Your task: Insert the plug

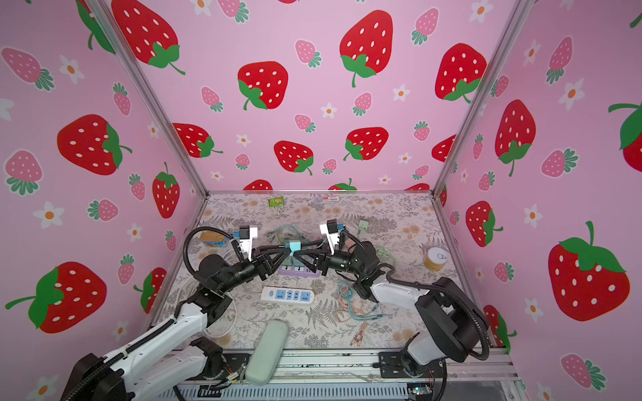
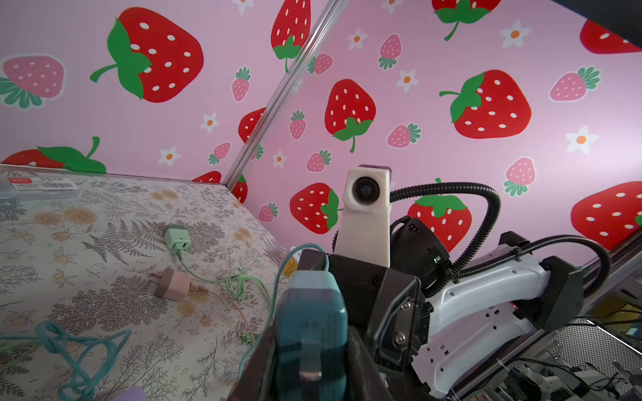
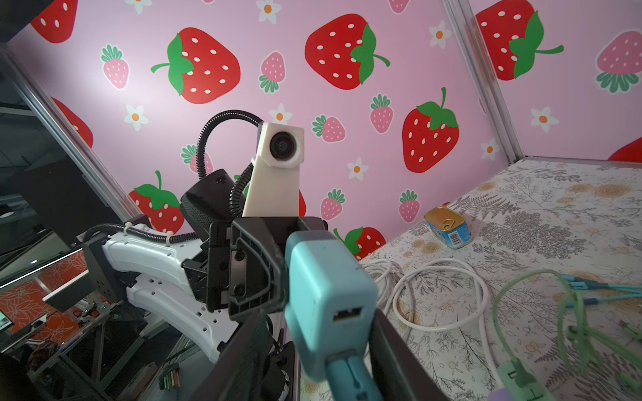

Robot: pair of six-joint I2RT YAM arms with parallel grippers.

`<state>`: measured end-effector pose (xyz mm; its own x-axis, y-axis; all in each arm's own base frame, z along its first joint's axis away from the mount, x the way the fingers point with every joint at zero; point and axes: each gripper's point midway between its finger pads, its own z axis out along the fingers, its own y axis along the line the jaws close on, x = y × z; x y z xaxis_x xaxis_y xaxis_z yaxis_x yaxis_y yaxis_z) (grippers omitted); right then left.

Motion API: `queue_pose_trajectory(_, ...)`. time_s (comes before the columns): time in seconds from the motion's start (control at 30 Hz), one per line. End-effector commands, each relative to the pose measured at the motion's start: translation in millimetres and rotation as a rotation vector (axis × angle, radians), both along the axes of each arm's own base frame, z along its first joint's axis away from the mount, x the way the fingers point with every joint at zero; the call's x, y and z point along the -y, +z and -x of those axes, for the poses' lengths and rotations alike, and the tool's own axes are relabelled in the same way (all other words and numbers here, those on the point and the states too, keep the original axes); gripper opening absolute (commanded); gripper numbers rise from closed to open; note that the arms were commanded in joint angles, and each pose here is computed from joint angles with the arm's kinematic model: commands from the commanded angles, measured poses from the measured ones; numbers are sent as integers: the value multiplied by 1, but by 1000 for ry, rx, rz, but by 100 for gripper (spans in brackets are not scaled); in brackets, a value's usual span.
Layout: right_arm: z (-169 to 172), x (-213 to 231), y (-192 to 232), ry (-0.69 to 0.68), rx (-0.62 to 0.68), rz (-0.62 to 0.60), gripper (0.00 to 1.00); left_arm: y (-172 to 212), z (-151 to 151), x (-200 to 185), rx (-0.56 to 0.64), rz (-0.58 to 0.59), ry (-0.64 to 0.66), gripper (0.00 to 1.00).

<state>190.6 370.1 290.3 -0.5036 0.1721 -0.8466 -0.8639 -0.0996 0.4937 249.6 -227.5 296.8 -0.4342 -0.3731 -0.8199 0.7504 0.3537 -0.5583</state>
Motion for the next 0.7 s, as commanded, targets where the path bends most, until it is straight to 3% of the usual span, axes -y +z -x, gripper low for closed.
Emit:
queue_pose_trajectory(0.0,25,3,9,111,47,-4,60,24,-6,-10,65,28,77,0)
queue_pose_trajectory(0.37,39,-2,-8,211,40,77,72,33,-10,-18,72,74,131,0)
queue_pose_trajectory(0.5,39,-2,-10,209,37,82,71,36,-9,-18,74,80,127,0)
queue_pose_trajectory(0.67,18,0,2,75,20,61,64,35,-2,-20,79,93,119,0)
